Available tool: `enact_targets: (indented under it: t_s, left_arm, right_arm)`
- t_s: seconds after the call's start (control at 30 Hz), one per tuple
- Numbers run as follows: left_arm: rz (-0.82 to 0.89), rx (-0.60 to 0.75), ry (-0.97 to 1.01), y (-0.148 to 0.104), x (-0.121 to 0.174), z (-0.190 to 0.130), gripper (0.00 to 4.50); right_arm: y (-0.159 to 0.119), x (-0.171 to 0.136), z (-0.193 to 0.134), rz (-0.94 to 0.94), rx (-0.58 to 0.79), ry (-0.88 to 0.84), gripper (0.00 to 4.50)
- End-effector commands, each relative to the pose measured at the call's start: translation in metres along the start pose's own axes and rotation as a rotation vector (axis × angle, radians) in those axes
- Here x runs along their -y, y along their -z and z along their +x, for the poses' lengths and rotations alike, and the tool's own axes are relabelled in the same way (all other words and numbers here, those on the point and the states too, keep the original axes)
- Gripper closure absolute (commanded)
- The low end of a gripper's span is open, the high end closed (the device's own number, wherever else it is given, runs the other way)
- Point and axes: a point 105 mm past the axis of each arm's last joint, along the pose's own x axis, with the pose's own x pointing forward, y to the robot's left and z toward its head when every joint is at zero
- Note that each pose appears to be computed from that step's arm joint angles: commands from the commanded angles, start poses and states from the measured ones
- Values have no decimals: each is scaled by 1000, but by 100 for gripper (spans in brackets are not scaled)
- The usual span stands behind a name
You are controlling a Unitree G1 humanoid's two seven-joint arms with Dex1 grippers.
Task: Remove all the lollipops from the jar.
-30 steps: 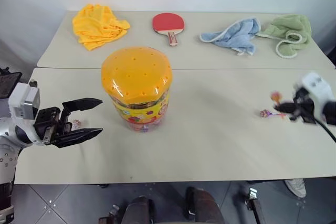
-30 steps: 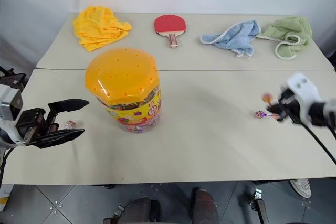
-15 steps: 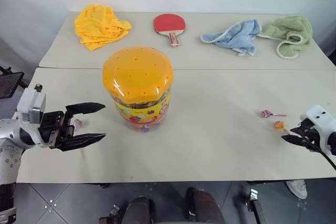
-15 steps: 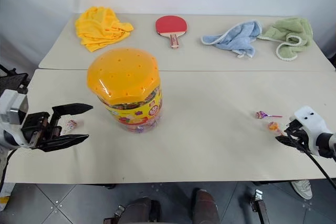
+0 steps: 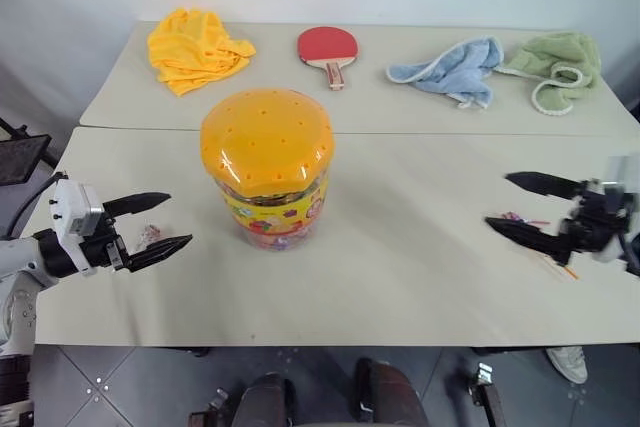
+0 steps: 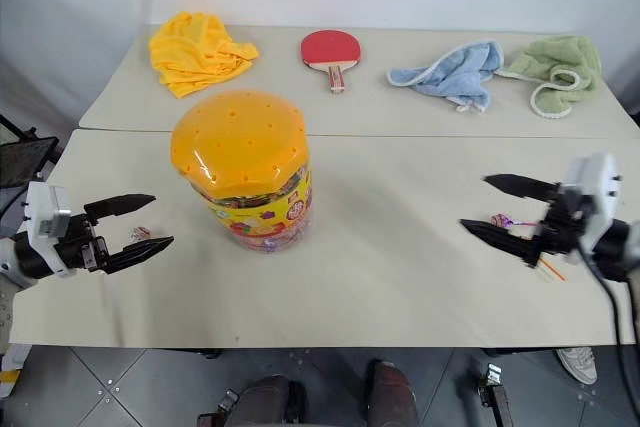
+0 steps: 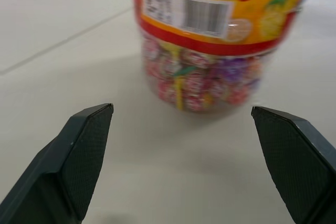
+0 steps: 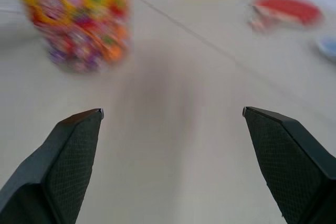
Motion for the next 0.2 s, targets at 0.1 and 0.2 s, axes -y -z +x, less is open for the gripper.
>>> enact_targets:
  t_s: [0.1,0.2]
  left_arm:
    - [60,36,-104,11,9,17,0]
    - [37,52,-104,11,22,22,0]
  right_arm:
    - [27,-27,48,-99,70,-122,5]
    - [31,-26,62,-114,108,-82,5]
